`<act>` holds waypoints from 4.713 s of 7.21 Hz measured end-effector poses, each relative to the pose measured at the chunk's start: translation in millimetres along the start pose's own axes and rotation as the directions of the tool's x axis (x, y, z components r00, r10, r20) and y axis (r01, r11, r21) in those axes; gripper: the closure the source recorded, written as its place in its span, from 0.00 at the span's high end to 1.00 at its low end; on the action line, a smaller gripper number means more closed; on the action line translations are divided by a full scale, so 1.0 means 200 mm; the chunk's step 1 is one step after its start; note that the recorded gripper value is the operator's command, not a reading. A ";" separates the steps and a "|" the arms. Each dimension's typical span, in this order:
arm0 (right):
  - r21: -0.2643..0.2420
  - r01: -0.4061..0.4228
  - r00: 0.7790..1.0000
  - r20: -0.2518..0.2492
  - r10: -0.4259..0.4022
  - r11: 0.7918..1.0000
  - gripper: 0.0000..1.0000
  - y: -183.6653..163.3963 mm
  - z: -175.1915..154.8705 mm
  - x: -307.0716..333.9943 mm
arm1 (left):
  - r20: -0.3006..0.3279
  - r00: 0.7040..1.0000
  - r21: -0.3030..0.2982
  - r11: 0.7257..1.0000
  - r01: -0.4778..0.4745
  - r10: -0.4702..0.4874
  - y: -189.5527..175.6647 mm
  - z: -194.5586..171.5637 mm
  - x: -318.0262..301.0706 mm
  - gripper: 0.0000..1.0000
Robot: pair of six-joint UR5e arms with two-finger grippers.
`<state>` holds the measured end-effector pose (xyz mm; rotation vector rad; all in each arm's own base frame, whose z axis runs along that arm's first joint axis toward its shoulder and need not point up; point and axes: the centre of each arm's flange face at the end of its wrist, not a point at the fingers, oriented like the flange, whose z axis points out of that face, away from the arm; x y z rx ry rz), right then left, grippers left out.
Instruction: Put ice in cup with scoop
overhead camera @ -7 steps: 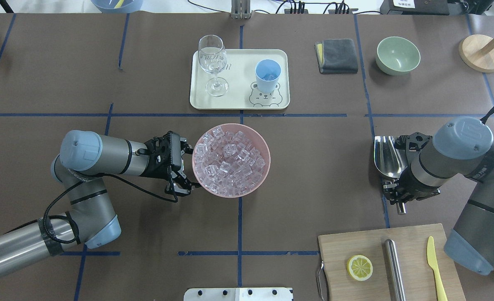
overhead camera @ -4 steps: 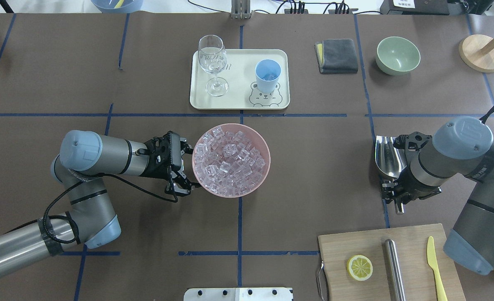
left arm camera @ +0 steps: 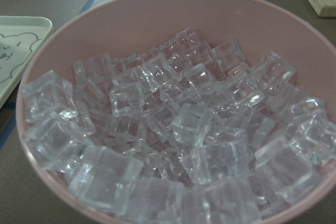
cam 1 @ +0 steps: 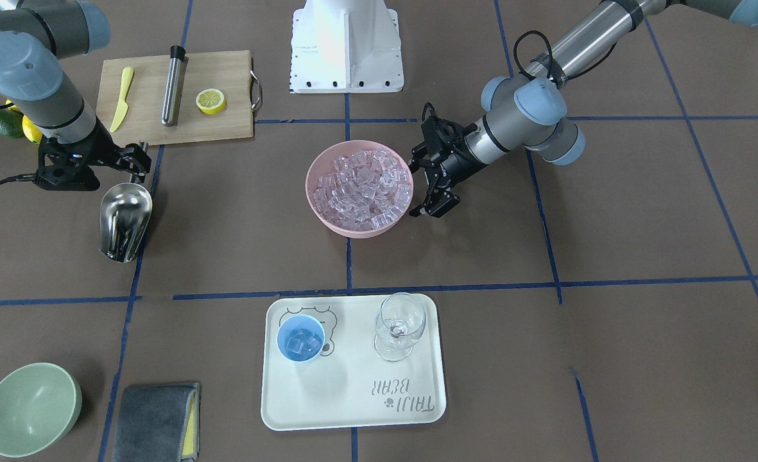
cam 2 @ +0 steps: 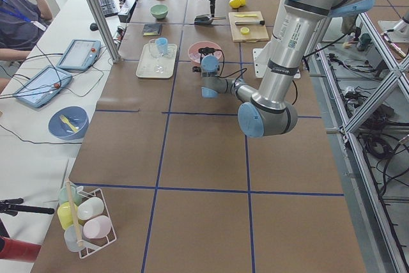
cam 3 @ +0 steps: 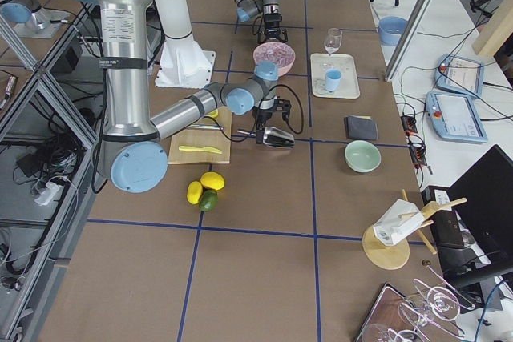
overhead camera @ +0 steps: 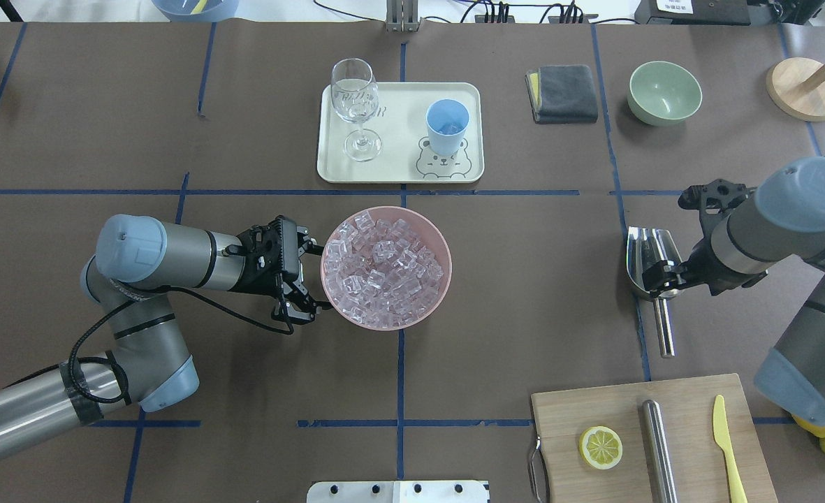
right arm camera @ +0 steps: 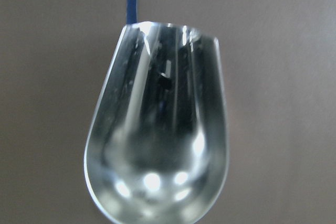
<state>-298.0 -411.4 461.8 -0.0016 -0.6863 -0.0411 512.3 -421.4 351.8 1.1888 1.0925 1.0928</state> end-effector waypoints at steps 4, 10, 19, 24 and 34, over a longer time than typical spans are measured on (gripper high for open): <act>0.032 0.281 0.958 -0.068 -0.278 0.959 1.00 -0.27 -0.33 0.58 | 0.092 0.995 -0.066 0.997 0.045 -0.039 0.09 -0.20 -0.29 1.00; 0.054 0.226 0.974 -0.012 -0.226 0.973 1.00 0.04 -0.60 1.66 | 0.406 0.869 -0.288 0.862 0.417 -0.284 0.65 -1.12 -1.07 1.00; 0.034 0.169 0.985 0.019 -0.169 0.985 1.00 -0.08 -0.52 1.77 | 0.612 0.291 -0.125 0.273 0.954 -0.735 1.53 -2.62 -0.99 1.00; 0.042 0.176 0.981 0.072 -0.179 0.983 1.00 -0.09 -0.52 1.74 | 0.632 0.203 -0.131 0.155 0.979 -0.748 1.36 -2.67 -0.83 1.00; 0.041 0.172 0.981 0.083 -0.174 0.984 1.00 -0.07 -0.51 1.74 | 0.629 0.224 -0.137 0.177 0.975 -0.745 1.27 -2.65 -0.85 1.00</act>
